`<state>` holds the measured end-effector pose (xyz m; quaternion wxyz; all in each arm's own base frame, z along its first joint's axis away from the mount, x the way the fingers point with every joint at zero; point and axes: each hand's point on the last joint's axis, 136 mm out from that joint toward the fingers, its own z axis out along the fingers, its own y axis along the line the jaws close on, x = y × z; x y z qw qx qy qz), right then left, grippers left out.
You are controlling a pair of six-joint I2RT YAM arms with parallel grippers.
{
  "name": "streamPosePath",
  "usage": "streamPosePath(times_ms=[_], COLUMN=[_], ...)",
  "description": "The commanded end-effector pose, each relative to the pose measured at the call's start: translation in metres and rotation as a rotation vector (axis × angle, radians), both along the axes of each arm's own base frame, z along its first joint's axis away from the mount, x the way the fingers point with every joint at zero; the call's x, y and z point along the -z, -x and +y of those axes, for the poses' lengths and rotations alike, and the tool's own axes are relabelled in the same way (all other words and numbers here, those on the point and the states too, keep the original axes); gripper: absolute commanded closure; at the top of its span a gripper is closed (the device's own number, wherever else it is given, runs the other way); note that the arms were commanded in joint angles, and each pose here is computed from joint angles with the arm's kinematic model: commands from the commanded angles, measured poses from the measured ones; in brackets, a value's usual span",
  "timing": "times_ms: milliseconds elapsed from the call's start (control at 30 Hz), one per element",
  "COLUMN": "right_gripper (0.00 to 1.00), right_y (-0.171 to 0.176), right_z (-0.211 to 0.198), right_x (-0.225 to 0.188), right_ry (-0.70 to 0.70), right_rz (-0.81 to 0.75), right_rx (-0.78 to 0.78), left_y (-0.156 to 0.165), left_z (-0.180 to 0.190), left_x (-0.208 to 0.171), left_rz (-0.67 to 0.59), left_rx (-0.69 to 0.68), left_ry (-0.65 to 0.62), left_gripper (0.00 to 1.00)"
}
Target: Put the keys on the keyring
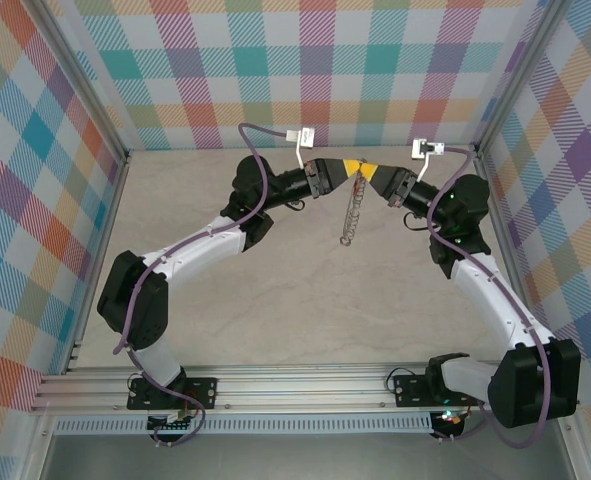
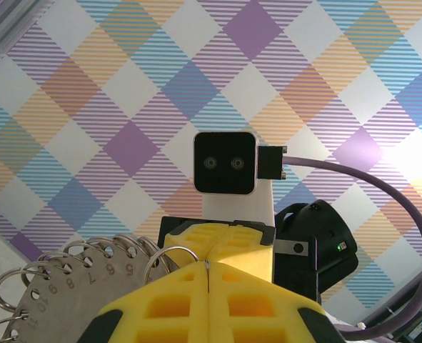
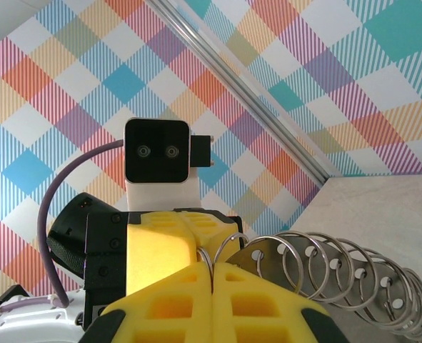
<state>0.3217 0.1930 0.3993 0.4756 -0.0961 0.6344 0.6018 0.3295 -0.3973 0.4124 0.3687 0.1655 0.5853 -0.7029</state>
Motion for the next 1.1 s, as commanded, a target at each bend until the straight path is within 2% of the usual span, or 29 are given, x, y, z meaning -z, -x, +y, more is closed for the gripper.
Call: streamPosePath(times_ms=[0,133,200,300,433,667,833,867,933,1067], right_gripper=[1.0,1.0,1.0,1.0,1.0,1.0,1.0,1.0,1.0,1.0], right_y=[0.001,0.003,0.005,0.007,0.009,0.008,0.003,0.001,-0.001,-0.005], right_z=[0.002,0.005,0.007,0.009,0.011,0.011,0.013,0.014,0.014,0.015], right_x=[-0.012,-0.007,-0.004,0.001,0.008,0.019,0.027,0.029,0.033,0.037], right_ry=[0.019,0.059,0.082,0.119,0.159,0.195,0.2,0.199,0.196,0.186], right_rz=[-0.049,-0.049,-0.05,-0.05,-0.05,-0.042,-0.022,-0.015,-0.004,0.008], right_rx=[-0.003,-0.035,-0.06,-0.108,-0.167,-0.25,-0.289,-0.29,-0.293,-0.299], left_y=[0.013,0.011,0.009,0.006,0.0,-0.007,-0.001,0.002,0.005,0.005], left_z=[-0.001,0.004,0.01,0.022,0.034,0.044,0.04,0.039,0.035,0.03], left_x=[-0.024,-0.02,-0.019,-0.022,-0.022,-0.015,-0.009,-0.008,-0.003,0.003], left_rz=[-0.09,-0.116,-0.136,-0.163,-0.196,-0.243,-0.28,-0.284,-0.281,-0.27], left_rx=[0.013,-0.036,-0.062,-0.099,-0.114,-0.067,0.044,0.072,0.128,0.184], left_ry=[0.026,-0.048,-0.087,-0.136,-0.21,-0.335,-0.399,-0.407,-0.423,-0.433], left_gripper=[1.0,0.7,0.61,0.51,0.46,0.44,0.73,0.75,0.78,0.76])
